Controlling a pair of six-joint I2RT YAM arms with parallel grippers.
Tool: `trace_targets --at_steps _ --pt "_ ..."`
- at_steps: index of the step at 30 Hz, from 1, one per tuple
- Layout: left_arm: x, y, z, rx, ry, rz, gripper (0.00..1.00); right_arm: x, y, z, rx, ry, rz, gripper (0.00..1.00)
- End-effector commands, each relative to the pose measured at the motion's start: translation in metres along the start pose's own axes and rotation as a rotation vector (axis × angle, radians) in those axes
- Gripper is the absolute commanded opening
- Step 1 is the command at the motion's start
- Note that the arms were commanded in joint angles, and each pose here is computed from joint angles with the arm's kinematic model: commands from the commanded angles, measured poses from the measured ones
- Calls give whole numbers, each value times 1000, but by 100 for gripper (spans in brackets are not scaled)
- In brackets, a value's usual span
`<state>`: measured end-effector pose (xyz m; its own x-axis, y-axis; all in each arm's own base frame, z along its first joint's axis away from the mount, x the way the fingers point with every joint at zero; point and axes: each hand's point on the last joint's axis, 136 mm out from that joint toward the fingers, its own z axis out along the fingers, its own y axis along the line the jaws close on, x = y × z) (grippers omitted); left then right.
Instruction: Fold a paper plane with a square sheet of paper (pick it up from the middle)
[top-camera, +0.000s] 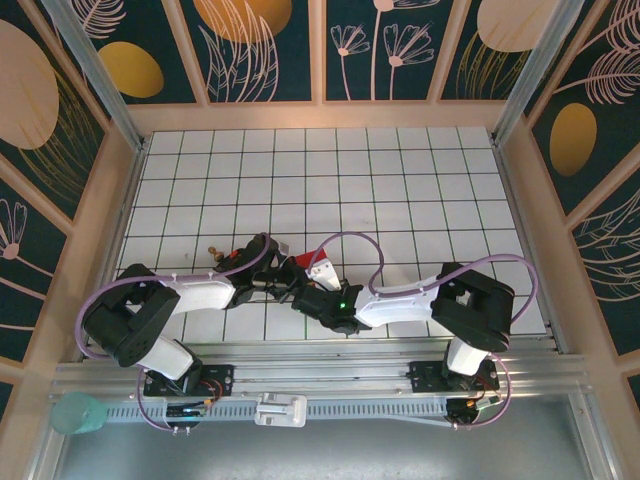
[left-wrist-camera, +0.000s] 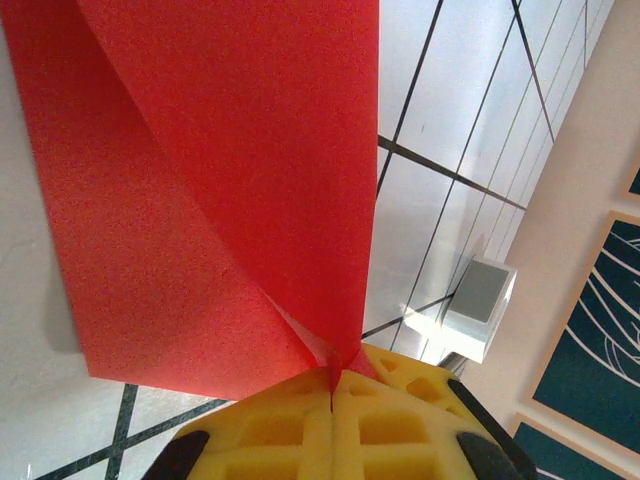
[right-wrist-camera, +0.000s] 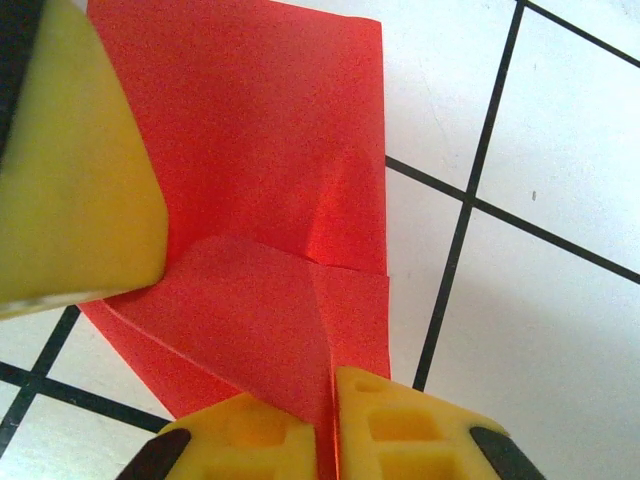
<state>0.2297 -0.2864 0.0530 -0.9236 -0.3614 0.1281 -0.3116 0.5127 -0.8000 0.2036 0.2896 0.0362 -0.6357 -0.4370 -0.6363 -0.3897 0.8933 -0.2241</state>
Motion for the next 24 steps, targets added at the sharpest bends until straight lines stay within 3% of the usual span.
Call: trace_targets --at_steps 1,8,18,24 --pt "6 19 2 -85 34 -75 0 5 -17 0 59 0 -11 7" --pt "4 15 4 -87 30 -43 0 8 -9 0 -41 19 53 0" --pt "-1 -13 5 -69 43 69 26 5 1 -8 -245 49 198 0" --pt "3 -13 10 -67 83 67 30 4 2 -6 -266 54 219 0"
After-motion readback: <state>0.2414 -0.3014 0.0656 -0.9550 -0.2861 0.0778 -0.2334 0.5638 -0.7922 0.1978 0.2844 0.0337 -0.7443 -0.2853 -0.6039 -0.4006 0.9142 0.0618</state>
